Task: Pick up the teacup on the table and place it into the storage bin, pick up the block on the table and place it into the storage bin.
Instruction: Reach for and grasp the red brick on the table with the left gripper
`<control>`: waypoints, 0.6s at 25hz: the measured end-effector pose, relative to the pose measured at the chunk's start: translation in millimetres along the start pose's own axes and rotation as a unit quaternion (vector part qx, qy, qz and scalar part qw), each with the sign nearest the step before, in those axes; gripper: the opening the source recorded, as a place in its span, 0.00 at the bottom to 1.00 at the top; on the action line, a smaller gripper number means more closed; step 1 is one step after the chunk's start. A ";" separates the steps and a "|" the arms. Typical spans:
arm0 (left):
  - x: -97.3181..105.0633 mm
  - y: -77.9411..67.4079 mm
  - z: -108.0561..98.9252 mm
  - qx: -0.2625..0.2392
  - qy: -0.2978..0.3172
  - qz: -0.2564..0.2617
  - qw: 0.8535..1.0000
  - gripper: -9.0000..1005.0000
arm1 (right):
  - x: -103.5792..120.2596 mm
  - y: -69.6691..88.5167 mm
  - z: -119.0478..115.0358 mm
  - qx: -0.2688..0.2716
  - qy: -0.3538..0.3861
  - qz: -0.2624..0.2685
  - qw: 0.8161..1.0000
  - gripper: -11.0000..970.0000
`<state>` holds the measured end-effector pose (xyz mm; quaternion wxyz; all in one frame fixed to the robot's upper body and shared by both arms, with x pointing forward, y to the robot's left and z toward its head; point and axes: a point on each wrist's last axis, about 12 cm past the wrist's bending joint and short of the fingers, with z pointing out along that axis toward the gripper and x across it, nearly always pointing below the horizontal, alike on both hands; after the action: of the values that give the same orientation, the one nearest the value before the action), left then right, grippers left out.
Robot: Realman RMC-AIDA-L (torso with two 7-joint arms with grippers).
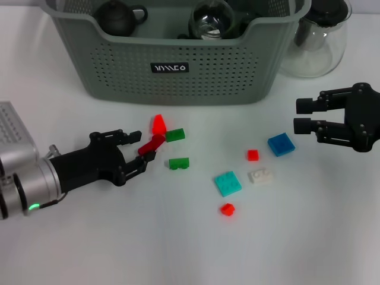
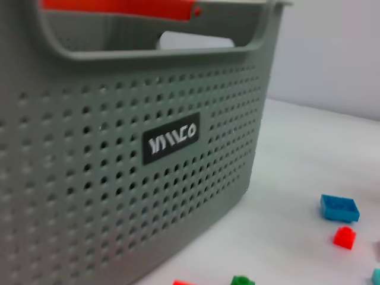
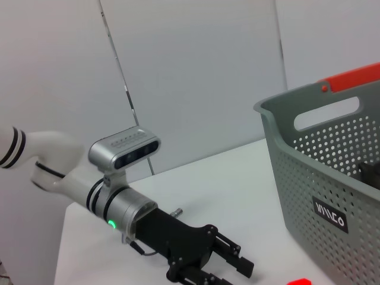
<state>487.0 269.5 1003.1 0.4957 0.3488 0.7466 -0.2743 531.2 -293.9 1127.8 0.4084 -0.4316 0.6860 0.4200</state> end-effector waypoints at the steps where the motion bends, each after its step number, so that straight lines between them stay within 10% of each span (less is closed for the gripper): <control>1: 1.8 -2.4 0.8 -0.004 -0.006 0.008 1.000 0.49 | 0.0 -0.1 0.0 0.001 0.000 0.000 1.000 0.43; 15: 13.3 -5.0 7.3 -0.036 0.007 0.007 0.999 0.49 | -0.1 -0.2 -0.6 0.000 0.001 -0.001 1.000 0.43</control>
<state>483.5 264.2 988.4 0.5046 0.3381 0.7568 -0.2417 531.3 -294.4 1128.0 0.4085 -0.4321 0.6861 0.4192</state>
